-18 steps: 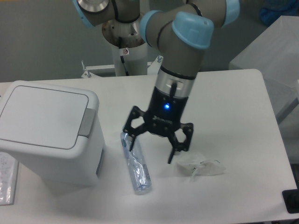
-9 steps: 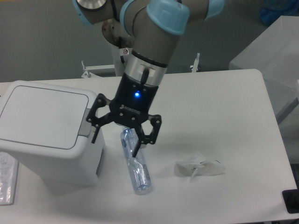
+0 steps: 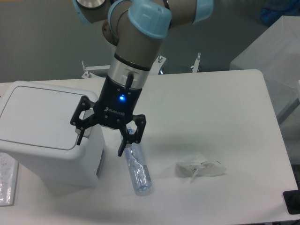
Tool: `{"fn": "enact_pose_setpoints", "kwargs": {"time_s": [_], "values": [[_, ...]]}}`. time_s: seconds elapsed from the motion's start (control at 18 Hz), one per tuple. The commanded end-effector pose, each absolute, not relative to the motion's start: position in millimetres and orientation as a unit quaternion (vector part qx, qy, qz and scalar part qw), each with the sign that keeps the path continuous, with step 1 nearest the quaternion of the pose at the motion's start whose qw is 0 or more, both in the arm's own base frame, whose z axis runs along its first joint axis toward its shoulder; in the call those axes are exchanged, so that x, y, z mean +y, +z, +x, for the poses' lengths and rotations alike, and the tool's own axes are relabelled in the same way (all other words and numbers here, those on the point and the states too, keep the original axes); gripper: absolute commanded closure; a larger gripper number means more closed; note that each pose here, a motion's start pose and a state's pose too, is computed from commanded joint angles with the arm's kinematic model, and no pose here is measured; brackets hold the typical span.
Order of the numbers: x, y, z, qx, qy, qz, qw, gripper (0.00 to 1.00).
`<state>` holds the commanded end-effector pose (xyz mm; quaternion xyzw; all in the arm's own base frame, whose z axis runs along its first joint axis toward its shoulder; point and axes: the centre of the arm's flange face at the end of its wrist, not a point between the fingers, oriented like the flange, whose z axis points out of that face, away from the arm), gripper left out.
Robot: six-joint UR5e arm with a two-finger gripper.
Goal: Open the trash can
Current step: 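Lower the gripper onto the lid's raised tab and press it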
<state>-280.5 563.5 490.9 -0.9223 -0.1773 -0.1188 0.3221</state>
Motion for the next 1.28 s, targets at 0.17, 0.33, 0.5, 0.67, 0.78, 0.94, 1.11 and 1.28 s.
{"fn": "enact_pose_setpoints", "kwargs": {"time_s": [0.17,0.33,0.5,0.67,0.78,0.94,1.11,1.28], "values": [[556.4,495.3,-275.0,-0.176,-0.118,-0.922,0.323,0.00],[544.1,494.3,-263.5,-0.157,-0.115,-0.928,0.317,0.00],[530.4,484.6,-261.7,-0.132,-0.089,-0.940,0.303,0.00],[526.2,479.1,-267.0,-0.135,-0.076,-0.945,0.286,0.00],[525.9,477.2,-268.1,-0.129,-0.075,-0.947,0.285,0.00],[524.6,476.0,-271.5,-0.132,-0.070,-0.948,0.282,0.00],[522.4,475.8,-275.5,-0.135,-0.070,-0.947,0.282,0.00],[522.4,476.0,-275.6,-0.135,-0.069,-0.947,0.283,0.00]]}}
